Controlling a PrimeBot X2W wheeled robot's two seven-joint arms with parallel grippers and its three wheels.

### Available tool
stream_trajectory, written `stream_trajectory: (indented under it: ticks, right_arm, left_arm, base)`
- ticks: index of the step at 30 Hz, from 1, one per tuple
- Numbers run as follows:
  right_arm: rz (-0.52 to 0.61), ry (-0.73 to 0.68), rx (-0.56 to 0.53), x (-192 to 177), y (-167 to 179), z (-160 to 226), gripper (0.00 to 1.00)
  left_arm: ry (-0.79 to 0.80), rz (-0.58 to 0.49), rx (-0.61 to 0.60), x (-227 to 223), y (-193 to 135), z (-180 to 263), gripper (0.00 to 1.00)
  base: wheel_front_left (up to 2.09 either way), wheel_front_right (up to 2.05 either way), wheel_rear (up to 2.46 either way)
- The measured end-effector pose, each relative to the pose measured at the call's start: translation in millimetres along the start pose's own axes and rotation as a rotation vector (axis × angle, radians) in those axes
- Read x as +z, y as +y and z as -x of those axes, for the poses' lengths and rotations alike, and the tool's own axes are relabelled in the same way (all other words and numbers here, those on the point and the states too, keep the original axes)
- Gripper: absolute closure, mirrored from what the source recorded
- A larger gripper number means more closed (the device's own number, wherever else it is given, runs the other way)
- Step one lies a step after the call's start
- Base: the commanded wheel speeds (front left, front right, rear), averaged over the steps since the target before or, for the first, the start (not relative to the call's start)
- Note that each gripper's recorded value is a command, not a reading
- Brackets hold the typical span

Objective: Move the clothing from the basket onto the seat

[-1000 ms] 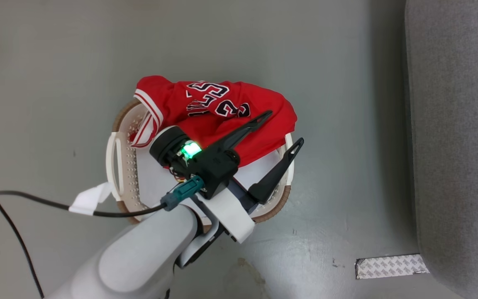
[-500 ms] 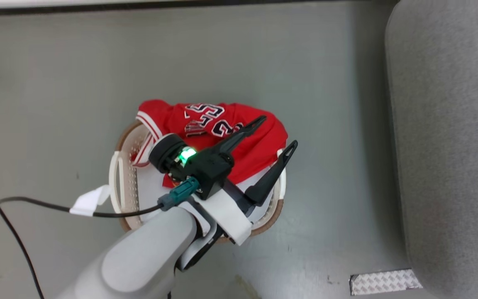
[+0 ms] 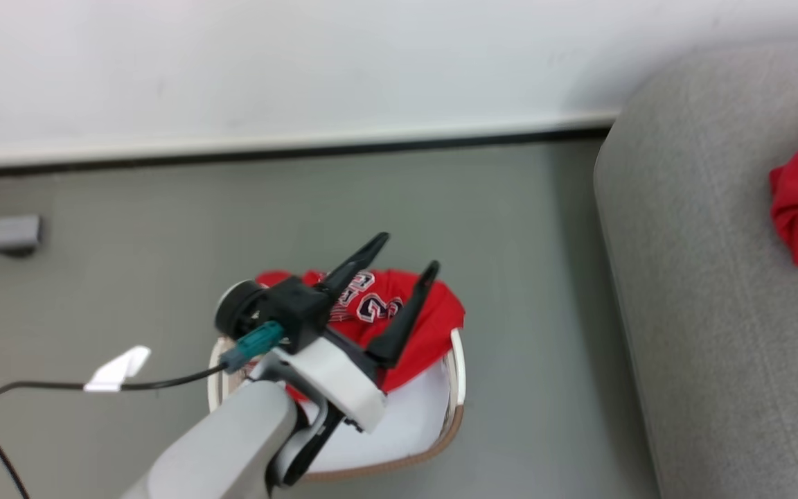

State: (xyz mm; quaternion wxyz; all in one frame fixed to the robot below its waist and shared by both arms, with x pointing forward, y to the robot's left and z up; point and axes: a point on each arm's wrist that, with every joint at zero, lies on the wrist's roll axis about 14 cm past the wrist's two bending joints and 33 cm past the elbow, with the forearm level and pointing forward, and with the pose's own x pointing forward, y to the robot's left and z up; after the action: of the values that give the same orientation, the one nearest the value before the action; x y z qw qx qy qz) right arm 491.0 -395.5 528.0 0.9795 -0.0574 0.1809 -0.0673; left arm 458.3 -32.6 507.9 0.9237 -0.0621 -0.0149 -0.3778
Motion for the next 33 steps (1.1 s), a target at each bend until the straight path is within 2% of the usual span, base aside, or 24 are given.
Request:
stream_trajectory:
  ticks: [5,7,14,21,27,33]
  right_arm:
    - [-0.017,-0.190,0.083,48.4,26.6,26.1,0.00]
    - [-0.035,-0.282,0.161,65.2,58.0,38.1,0.00]
    - [-0.064,-0.439,0.316,87.7,123.5,60.9,0.00]
    - [-0.167,-0.538,0.421,82.1,175.9,85.6,0.00]
    - [-0.242,-0.550,0.446,61.2,198.0,100.4,0.00]
    - [-0.283,-0.542,0.441,35.4,208.1,113.7,0.00]
  left_arm:
    - [-0.057,-0.038,0.082,34.5,11.4,18.0,0.00]
    - [-0.087,-0.058,0.141,51.2,20.8,32.1,0.00]
    - [-0.132,-0.096,0.313,77.1,56.9,76.1,0.00]
    - [-0.149,-0.086,0.468,82.0,80.0,124.8,0.00]
    - [-0.159,-0.066,0.590,79.9,95.4,163.4,0.00]
    - [-0.172,-0.111,0.664,81.0,100.6,188.8,0.00]
  base:
    - [0.00,0.00,0.00]
    - [0.00,0.00,0.00]
    - [0.00,0.00,0.00]
    - [0.00,0.00,0.00]
    - [0.00,0.00,0.00]
    - [0.00,0.00,0.00]
